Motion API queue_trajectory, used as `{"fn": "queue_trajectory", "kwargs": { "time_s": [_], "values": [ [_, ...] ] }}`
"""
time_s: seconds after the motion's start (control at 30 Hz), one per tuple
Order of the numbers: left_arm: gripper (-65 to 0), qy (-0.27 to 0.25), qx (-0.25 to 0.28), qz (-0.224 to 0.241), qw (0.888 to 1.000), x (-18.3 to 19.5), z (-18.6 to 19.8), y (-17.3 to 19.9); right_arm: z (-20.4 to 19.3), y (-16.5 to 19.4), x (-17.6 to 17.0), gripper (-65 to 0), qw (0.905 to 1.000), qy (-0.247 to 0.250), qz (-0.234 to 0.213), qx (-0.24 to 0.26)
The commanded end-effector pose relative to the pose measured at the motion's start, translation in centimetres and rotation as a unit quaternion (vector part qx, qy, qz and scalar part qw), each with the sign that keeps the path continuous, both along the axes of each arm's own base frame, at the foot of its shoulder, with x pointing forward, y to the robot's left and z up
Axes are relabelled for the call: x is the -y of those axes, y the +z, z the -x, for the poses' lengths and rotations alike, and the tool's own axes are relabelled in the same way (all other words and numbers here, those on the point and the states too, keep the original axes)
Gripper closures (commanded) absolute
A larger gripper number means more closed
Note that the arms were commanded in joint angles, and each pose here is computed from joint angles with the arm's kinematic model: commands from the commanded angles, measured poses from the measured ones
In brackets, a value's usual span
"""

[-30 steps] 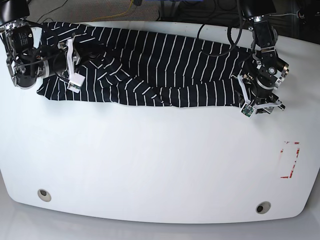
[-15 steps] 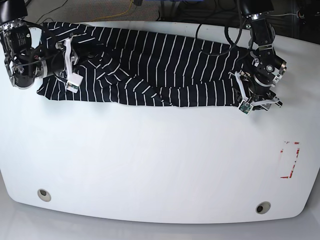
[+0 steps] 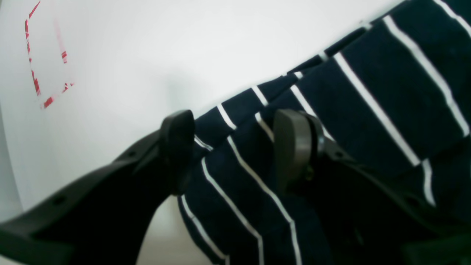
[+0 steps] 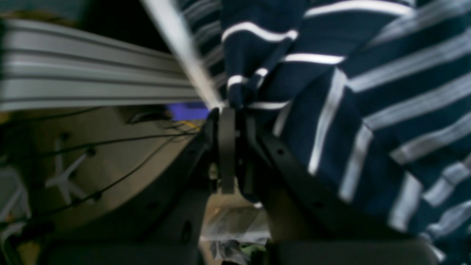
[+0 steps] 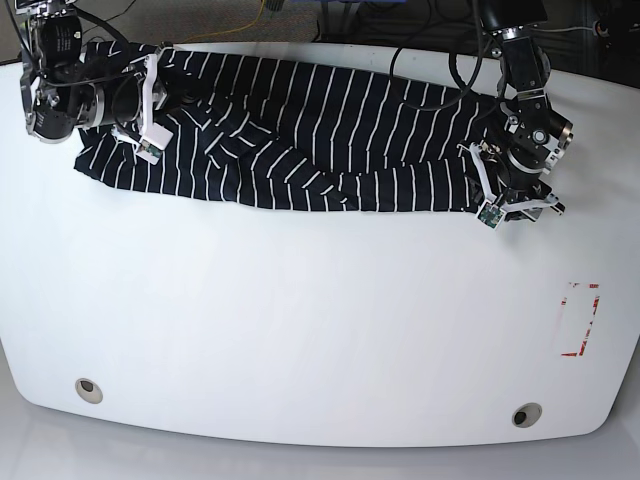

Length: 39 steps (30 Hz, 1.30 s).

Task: Layout the t-shirt on the table in an organized manner, then fold the t-shirt properly
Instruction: 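Release the fabric and move the right gripper back along the fold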

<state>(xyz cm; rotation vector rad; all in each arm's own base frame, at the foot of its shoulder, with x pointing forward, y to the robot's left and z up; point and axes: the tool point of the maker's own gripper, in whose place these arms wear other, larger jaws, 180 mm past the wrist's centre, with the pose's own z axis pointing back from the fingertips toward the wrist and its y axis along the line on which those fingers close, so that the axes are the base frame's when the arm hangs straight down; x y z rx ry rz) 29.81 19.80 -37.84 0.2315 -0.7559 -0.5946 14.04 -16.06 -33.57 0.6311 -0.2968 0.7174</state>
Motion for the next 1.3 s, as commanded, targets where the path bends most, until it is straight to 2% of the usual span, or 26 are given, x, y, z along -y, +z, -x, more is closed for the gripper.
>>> {"fn": "queue_trajectory", "kwargs": {
  "time_s": [0.0, 0.4, 0.53, 0.8, 0.93, 1.17, 1.27],
  "values": [
    [-31.9, -0.002, 0.026, 0.002, 1.000, 0.0, -0.9, 1.4, -1.1, 0.5, 0.0, 0.0, 0.9995, -0.009, 0.004, 0.029],
    [-31.8, -0.002, 0.026, 0.002, 1.000, 0.0, -0.9, 1.4, 0.4, -2.3, 1.4, -1.0, 0.9968, -0.018, 0.078, 0.012],
    [-31.8, -0.002, 0.026, 0.002, 1.000, 0.0, -0.9, 1.4, 1.0, -2.8, 1.8, -7.6, 0.9957, -0.017, 0.091, 0.004],
    [-31.8, -0.002, 0.026, 0.002, 1.000, 0.1, -0.9, 1.4, 2.1, -4.2, 2.6, -31.9, 0.9915, -0.022, 0.128, -0.007],
    [-31.8, -0.003, 0.026, 0.003, 1.000, 0.1, -1.0, 1.4, 2.0, -4.4, 3.1, -40.7, 0.9893, -0.024, 0.144, -0.004],
    [-31.8, -0.003, 0.027, 0.003, 1.000, 0.2, -1.1, 1.4, -0.3, -3.5, 3.3, -41.9, 0.9884, -0.030, 0.146, 0.029],
    [-31.8, -0.003, 0.026, 0.004, 1.000, 0.2, -1.1, 1.4, -1.3, -2.7, 4.1, -42.2, 0.9868, -0.048, 0.149, 0.044]
  ]
}}
